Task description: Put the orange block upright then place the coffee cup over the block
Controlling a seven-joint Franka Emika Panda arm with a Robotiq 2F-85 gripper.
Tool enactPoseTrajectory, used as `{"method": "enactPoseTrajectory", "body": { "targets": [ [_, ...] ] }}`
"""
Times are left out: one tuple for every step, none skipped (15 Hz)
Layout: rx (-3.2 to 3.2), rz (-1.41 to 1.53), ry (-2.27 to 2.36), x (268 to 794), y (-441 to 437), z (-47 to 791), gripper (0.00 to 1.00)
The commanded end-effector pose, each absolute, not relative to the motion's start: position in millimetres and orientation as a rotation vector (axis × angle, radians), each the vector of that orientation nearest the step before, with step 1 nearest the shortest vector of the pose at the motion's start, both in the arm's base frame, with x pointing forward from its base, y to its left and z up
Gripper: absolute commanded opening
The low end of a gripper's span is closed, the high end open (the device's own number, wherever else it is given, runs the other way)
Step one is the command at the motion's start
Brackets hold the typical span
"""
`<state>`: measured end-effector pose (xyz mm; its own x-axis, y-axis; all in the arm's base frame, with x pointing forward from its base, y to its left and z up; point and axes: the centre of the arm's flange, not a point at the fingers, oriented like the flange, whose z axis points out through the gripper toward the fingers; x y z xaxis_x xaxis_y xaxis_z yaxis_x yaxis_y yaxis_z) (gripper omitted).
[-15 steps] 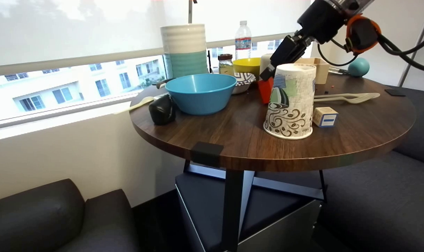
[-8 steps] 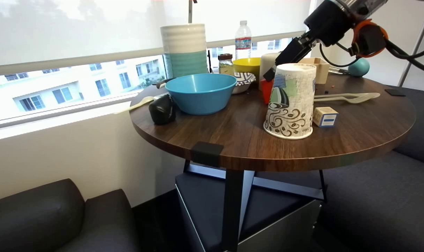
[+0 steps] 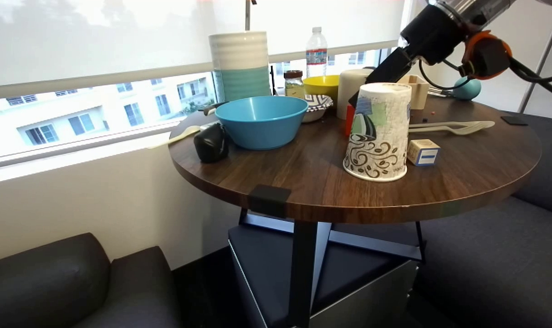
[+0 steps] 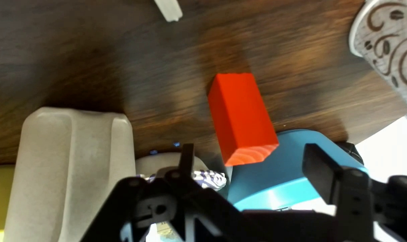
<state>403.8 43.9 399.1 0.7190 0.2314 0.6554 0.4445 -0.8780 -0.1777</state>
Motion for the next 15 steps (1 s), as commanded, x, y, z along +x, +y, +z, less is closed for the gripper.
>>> {"method": "enactPoseTrajectory", "body": {
  "targets": [
    [-2.629,-0.995,-0.59,393,53,450,1.0],
    [-2.636,-1.0,-0.613,394,58,460,1.0],
    [-2.644,-0.987,-0.606,394,63,469,1.0],
    [-2.642,-0.963,-0.57,397,69,480,1.0],
    [-2.645,-0.932,-0.55,398,75,488,1.0],
    [-2.652,-0.888,-0.533,399,80,495,1.0],
    [-2.646,-0.856,-0.52,400,85,505,1.0],
    [-2.659,-0.811,-0.507,400,90,514,1.0],
    [-2.669,-0.765,-0.491,401,94,524,1.0],
    [-2.676,-0.722,-0.476,401,97,532,1.0],
    [-2.696,-0.663,-0.461,400,102,538,1.0],
    [-2.714,-0.599,-0.452,400,108,541,1.0],
    [-2.757,-0.537,-0.445,398,114,544,1.0],
    [-2.787,-0.476,-0.452,399,121,542,1.0],
    [-2.809,-0.431,-0.469,398,127,539,1.0]
  ]
}}
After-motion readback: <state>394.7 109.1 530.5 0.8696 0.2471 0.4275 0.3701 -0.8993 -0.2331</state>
